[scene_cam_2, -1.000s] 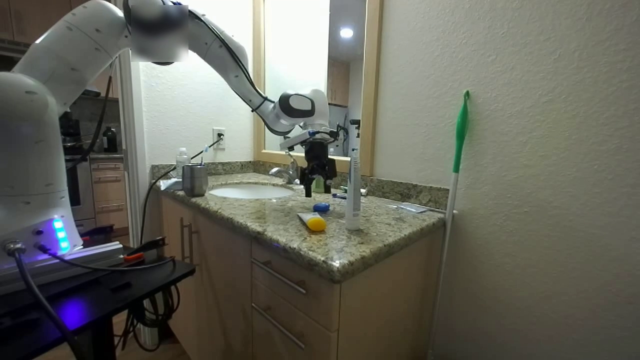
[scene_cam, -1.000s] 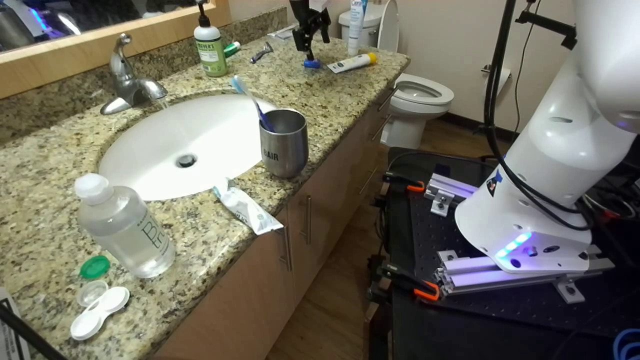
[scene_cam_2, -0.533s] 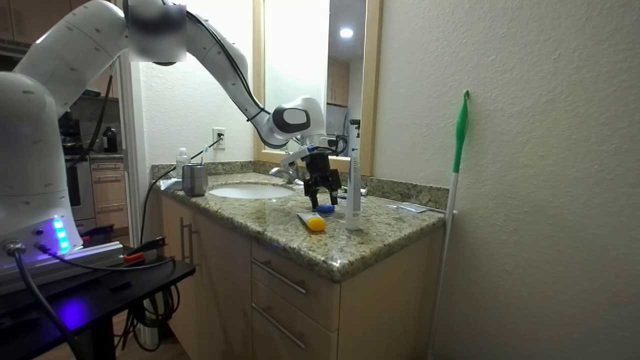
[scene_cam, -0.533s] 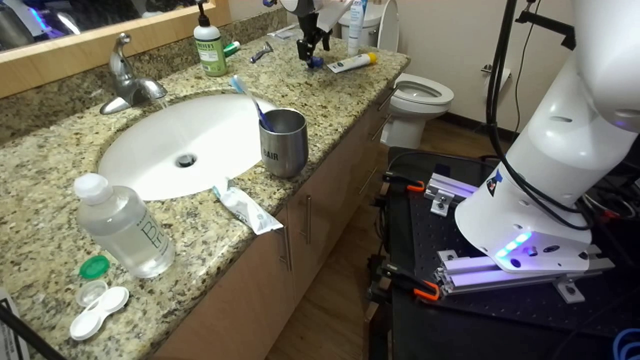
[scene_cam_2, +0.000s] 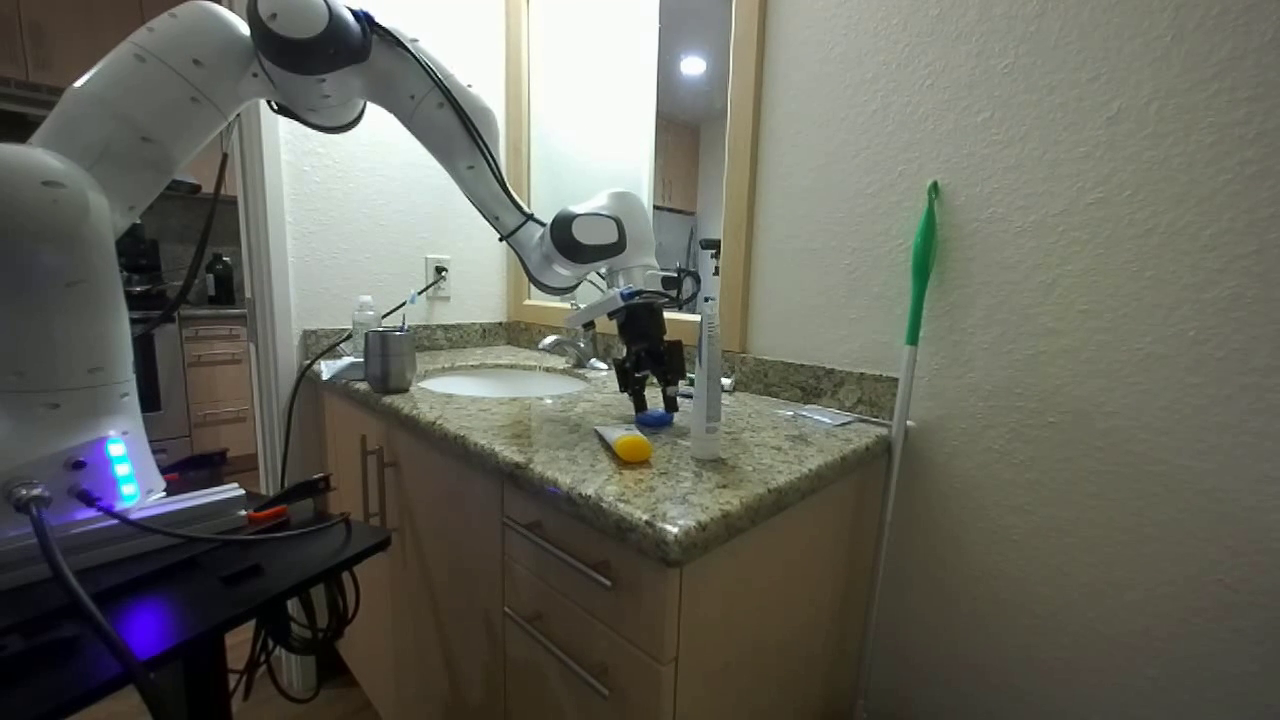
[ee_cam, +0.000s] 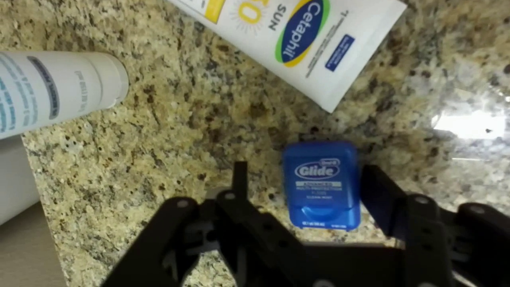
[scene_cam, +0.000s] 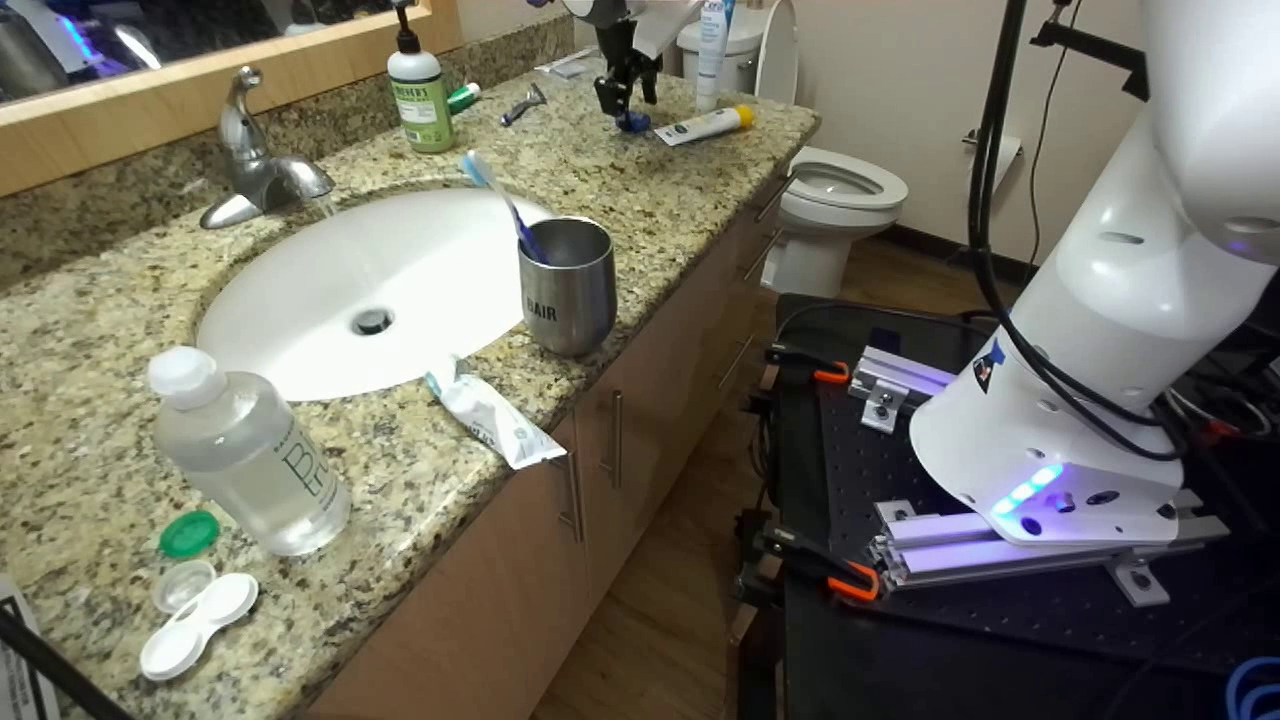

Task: Move the dental floss from the right to the left side of the counter

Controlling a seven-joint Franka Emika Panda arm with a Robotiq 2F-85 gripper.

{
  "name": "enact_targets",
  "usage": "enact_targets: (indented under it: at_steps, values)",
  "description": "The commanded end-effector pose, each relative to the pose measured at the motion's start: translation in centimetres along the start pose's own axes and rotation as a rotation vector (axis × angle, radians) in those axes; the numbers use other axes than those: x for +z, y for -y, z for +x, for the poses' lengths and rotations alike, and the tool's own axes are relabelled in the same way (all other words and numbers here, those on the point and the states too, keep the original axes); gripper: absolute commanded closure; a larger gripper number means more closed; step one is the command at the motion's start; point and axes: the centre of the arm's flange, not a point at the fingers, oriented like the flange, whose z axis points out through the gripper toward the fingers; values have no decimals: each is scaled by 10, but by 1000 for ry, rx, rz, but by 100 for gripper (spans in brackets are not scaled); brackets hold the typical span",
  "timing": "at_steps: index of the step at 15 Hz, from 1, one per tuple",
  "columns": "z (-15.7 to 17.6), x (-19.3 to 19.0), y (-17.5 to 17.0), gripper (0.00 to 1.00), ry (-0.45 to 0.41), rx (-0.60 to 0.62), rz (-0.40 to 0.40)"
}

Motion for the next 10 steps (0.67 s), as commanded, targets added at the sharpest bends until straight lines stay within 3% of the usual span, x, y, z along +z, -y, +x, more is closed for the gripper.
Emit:
enact_targets:
  at_steps: [1,7,8,9,10]
  values:
    - [14,3,-15,55,23,0,40]
    - [25,3,-29,97,108,11,136]
    - [27,2,-31,99,118,18,146]
    - [32,5,-36,60,145,43,153]
    - [29,2,-42,65,143,62,152]
